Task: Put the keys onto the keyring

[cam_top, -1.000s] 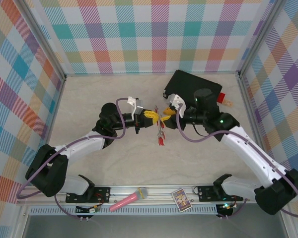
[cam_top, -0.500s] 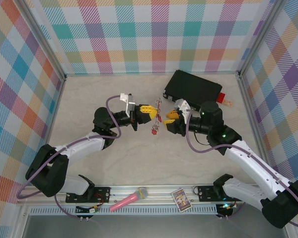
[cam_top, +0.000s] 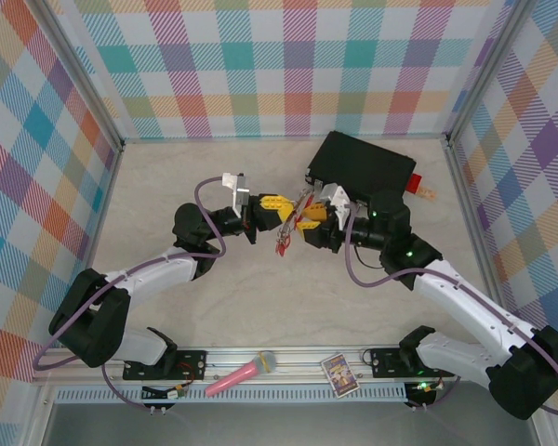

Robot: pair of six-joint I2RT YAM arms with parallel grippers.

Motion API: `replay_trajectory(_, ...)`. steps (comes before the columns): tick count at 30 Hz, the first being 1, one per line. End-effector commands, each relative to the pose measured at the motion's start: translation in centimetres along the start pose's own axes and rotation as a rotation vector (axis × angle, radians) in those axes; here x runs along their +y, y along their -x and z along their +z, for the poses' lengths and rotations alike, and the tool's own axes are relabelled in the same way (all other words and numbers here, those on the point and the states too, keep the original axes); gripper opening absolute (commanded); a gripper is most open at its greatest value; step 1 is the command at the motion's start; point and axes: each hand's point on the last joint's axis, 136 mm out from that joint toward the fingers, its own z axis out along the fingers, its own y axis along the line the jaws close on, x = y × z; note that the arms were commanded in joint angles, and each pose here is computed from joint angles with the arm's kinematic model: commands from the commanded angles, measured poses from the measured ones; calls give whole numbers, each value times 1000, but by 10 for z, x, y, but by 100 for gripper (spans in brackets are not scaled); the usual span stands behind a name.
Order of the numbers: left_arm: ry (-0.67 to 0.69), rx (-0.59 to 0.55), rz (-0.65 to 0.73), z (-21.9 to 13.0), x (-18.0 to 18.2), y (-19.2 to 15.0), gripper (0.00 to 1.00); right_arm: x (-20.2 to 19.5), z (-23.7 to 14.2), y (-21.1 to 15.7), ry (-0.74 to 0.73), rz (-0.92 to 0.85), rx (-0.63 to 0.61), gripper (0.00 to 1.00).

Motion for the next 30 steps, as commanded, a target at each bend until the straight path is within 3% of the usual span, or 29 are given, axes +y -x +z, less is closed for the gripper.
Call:
replay_trajectory(1,-21,-48,44,2,-5,15,0,5,-1,14,6,-40,-56,38)
replay_trajectory(10,-6,-54,40,3,0,14,0,6,-17,14,-68,-50,-95,40)
replay_trajectory(19,-2,-56,39,4,1,14,0,14,-7,19,-66,-72,-79,42)
replay_trajectory(30,-9,-53,39,3,-3,14,0,-1,1,27,-162,-89,-91,34)
